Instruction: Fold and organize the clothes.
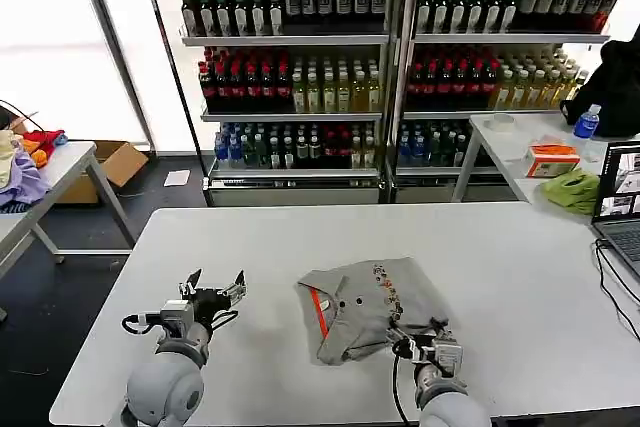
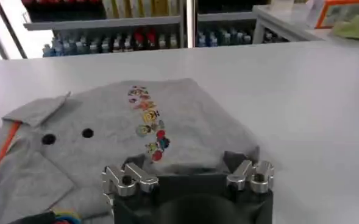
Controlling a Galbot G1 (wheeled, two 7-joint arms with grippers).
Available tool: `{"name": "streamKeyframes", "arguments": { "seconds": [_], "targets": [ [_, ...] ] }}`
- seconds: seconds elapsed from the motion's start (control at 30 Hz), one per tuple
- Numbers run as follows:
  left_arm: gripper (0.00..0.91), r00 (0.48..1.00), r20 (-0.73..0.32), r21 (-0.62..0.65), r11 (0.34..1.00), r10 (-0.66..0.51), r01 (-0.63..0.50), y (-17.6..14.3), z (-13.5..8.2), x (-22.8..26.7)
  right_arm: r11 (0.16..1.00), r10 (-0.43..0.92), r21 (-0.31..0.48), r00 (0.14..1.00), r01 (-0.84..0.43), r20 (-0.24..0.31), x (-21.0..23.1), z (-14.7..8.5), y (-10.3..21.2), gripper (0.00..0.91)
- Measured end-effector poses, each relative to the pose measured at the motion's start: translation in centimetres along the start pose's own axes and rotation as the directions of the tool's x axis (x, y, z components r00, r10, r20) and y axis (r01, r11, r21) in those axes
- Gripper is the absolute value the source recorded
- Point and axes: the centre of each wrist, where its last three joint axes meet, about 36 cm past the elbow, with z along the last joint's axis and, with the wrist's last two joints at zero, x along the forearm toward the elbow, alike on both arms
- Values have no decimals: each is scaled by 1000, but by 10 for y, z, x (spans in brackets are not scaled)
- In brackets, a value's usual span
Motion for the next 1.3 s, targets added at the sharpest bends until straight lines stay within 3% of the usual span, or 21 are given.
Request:
{"name": "streamKeyframes", "arguments": {
  "seconds": [0.47, 0.83, 1.3],
  "targets": [
    [907, 1000, -13, 0, 1000, 1, -1, -3, 4, 2, 999, 41, -19, 998, -42, -43, -10, 0, -26, 907],
    [907, 1000, -15, -2, 1000, 5, -5, -4, 3, 1, 999, 2, -40, 998, -4, -61, 10, 2, -23, 907],
    [907, 1000, -18, 0, 1000, 16, -16, -8, 6, 5, 995, 9, -98, 999, -4, 45, 38, -32, -43, 907]
  ]
}}
